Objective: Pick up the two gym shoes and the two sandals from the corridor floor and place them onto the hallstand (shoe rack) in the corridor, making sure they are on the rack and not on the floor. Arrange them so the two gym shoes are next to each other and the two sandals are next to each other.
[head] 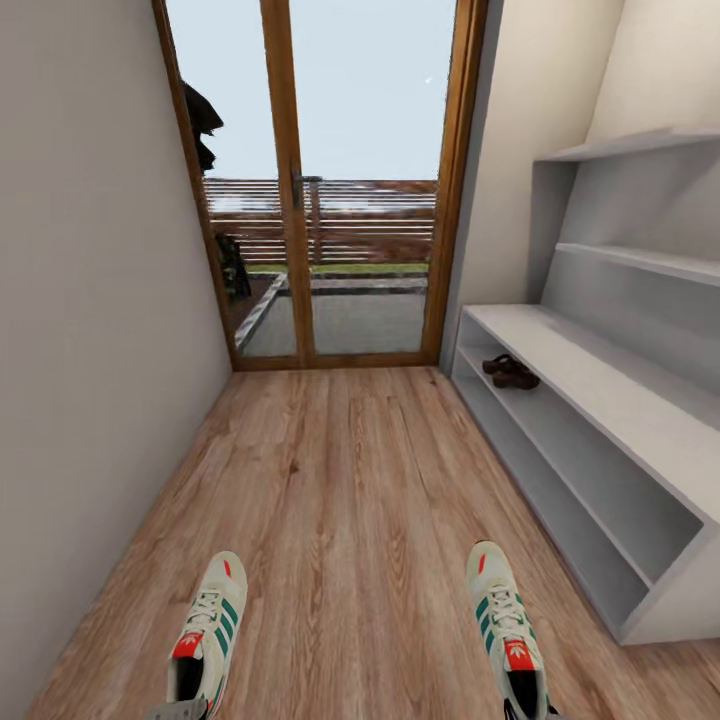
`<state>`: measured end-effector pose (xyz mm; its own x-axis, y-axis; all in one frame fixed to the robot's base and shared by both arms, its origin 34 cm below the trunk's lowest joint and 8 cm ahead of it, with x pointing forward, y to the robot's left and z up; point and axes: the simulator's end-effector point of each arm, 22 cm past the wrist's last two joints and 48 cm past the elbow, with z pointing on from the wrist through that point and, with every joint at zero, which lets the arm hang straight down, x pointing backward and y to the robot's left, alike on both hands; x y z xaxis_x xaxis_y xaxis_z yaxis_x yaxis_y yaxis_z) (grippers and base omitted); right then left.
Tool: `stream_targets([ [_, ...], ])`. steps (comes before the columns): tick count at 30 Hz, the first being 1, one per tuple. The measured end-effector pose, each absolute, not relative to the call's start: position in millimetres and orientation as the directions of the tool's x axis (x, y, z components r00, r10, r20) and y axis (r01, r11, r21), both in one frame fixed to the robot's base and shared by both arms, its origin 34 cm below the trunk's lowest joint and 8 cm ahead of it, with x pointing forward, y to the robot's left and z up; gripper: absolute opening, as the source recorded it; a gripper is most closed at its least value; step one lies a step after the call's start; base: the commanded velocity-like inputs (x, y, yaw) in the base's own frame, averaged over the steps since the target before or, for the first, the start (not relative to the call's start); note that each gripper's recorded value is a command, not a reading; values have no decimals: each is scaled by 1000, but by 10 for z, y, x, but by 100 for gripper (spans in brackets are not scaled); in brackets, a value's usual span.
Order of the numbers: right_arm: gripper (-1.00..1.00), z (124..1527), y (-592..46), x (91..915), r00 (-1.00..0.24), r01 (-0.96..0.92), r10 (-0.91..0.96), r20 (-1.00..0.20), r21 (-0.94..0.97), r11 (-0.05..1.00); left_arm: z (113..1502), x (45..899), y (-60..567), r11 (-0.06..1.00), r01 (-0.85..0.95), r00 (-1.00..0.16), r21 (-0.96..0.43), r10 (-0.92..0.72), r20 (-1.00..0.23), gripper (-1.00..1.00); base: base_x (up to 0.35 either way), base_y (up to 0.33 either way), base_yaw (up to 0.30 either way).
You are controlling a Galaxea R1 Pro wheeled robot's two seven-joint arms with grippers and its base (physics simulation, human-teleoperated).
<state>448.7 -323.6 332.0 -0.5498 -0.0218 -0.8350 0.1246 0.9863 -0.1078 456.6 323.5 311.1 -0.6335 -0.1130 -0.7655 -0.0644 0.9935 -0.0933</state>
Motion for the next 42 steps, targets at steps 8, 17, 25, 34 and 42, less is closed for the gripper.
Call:
stream_targets([
  [8,-100,3305,-2991,4509,-550,-12,-36,-835,-36,999,3111,4566,3232,994,-64,-633,-94,-113,-765,-100,339,0,0],
  [17,-100,3306,-2987,4509,-549,-17,-34,-835,-30,999,3109,4565,3234,994,-65,-634,-94,-113,-765,-100,340,0,0],
  [25,-100,3305,-2984,4508,-550,-18,-35,-835,-30,999,3110,4567,3234,994,-65,-634,-94,-113,-765,-100,339,0,0],
  [34,-100,3309,-2987,4512,-549,-16,-34,-835,-30,999,3109,4564,3233,993,-65,-634,-94,-114,-765,-100,339,0,0],
  [42,-100,3310,-2984,4514,-548,-16,-34,-836,-30,999,3107,4563,3229,993,-65,-634,-94,-114,-764,-100,339,0,0],
])
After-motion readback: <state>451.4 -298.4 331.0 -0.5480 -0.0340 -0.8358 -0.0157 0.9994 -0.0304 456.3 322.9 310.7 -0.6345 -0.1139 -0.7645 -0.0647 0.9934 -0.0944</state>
